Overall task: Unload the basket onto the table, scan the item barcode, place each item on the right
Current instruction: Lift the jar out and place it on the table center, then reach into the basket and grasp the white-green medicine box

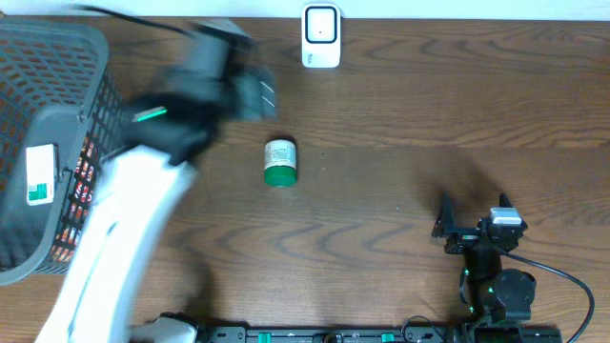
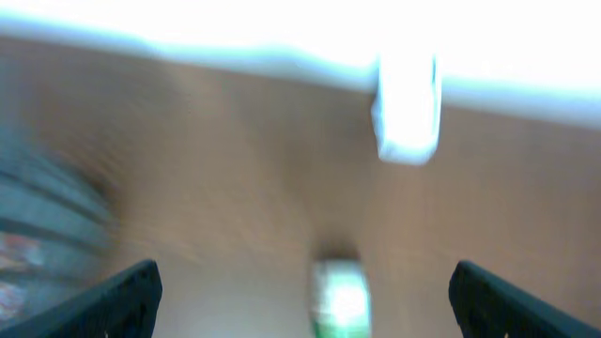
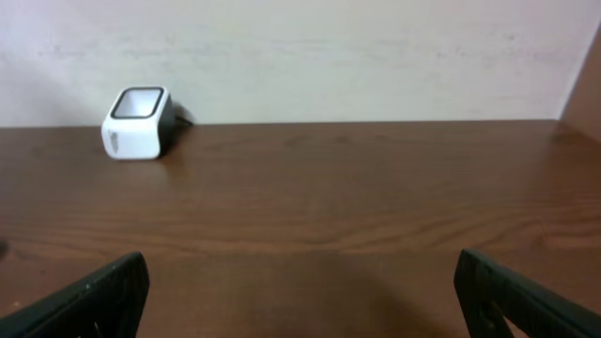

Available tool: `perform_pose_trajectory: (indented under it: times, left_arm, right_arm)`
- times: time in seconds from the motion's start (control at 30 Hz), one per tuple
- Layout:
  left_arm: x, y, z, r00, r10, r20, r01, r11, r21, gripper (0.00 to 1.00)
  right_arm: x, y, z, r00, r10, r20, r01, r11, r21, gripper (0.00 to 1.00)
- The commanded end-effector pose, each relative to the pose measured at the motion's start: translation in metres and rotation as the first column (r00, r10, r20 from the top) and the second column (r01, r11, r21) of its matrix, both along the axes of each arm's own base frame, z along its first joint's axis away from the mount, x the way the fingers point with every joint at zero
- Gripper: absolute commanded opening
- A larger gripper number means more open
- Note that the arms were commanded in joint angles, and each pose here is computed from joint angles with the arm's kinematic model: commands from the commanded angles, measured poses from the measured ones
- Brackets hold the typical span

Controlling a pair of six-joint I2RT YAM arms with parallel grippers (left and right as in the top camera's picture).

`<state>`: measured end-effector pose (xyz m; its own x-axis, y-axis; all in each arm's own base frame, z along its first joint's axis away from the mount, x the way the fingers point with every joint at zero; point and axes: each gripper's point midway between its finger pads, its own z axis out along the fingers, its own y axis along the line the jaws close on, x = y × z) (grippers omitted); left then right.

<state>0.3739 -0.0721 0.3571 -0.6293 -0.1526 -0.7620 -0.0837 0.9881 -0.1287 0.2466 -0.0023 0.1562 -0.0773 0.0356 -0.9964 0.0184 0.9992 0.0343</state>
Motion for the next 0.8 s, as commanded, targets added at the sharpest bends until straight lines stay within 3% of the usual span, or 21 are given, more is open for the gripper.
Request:
perform_pose_trajectory:
  times: [0.0,0.1,0.17,0.33,0.4,0.53,0.63,0.77]
  left_arm:
    - [-0.054,0.119,0.102,0.918,0.316,0.24,-0.335,0.941,0.043,0.98]
    - [-0.089,0.2,0.111,0.818,0.521,0.243,-0.543,0.839,0.03,0.98]
    - [-0.101,0.244,0.087,0.789,0.595,0.152,-0.605,0.795,0.03,0.98]
    - [-0.078,0.305,0.014,0.787,0.611,-0.079,-0.615,0.77,-0.171,0.98]
    - [-0.078,0.334,-0.019,0.733,0.659,-0.169,-0.68,0.722,-0.129,0.98]
    - [-0.093,0.384,-0.082,0.562,0.759,-0.331,-0.783,0.617,0.086,0.98]
    - [-0.083,0.393,-0.123,0.564,0.709,-0.423,-0.738,0.663,0.127,0.99]
    - [-0.071,0.397,-0.161,0.615,0.614,-0.494,-0.618,0.765,0.181,0.99]
  right_arm:
    - [0.0,-0.002,0.0,1.0,-0.005,0.002,0.005,1.0,-0.015,0.99]
    - [0.0,-0.002,0.0,1.0,-0.006,0.002,0.006,1.0,-0.015,0.99]
    - [0.0,-0.002,0.0,1.0,-0.005,0.002,0.005,1.0,-0.015,0.99]
    - [0.0,-0.002,0.0,1.0,-0.005,0.002,0.005,1.0,-0.015,0.99]
    - [0.0,-0.002,0.0,1.0,-0.005,0.002,0.005,1.0,-0.015,0.99]
    - [0.0,-0.002,0.0,1.0,-0.005,0.002,0.005,1.0,-0.015,0.99]
    - [0.0,-0.002,0.0,1.0,-0.005,0.002,0.005,1.0,-0.015,0.99]
    - [0.0,-0.002,0.0,1.0,-0.005,0.002,0.005,1.0,-0.015,0.99]
